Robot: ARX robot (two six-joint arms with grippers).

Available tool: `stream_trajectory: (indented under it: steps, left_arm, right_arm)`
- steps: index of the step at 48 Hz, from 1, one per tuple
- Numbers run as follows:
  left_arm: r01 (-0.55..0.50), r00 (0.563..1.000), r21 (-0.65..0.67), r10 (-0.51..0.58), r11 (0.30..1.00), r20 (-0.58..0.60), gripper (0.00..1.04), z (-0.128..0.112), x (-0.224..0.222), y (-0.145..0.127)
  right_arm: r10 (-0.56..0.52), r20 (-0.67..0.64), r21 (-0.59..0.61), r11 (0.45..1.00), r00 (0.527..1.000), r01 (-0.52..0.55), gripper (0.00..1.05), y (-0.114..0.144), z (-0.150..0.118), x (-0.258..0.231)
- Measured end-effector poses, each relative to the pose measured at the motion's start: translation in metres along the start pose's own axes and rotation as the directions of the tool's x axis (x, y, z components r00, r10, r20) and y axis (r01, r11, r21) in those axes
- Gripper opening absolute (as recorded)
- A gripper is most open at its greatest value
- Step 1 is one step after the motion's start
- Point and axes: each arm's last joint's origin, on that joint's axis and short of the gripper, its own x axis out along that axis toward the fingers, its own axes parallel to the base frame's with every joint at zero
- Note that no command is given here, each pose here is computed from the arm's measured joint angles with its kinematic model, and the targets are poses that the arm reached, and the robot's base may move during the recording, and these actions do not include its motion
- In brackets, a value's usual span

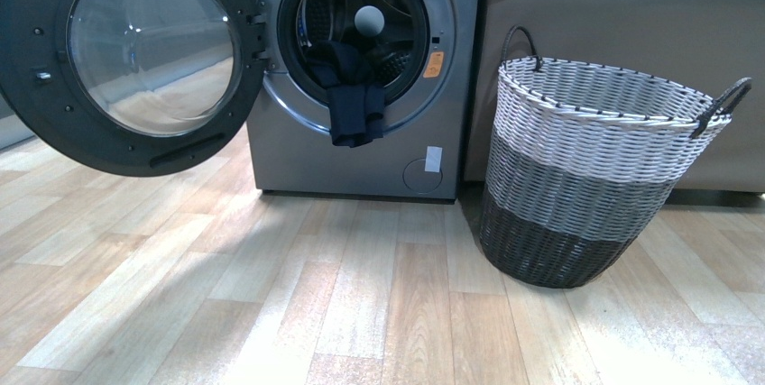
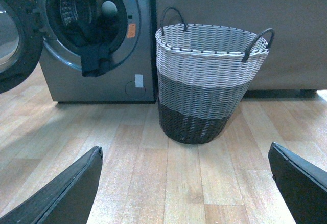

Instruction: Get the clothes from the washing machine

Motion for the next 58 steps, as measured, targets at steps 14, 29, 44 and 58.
stream_trajectory:
  steps: [14,29,44,58]
  left_arm:
    - [0.0,1.0,0.0,0.0,1.0,0.0,0.98,0.0,0.0,0.0]
    - [0.0,1.0,0.0,0.0,1.0,0.0,0.98,0.0,0.0,0.0]
    - [0.0,1.0,0.0,0.0,1.0,0.0,0.98,0.0,0.0,0.0]
    - [0.0,1.0,0.0,0.0,1.0,0.0,0.98,0.0,0.0,0.0]
  right_arm:
    - [0.0,0.0,0.0,1.0,1.0,0.0,0.97,0.0,0.0,0.0]
    - [0.0,0.0,0.0,1.0,1.0,0.0,0.97,0.0,0.0,0.0]
    - [0.0,0.0,0.0,1.0,1.0,0.0,0.97,0.0,0.0,0.0]
    - [0.0,0.0,0.0,1.0,1.0,0.0,0.97,0.0,0.0,0.0]
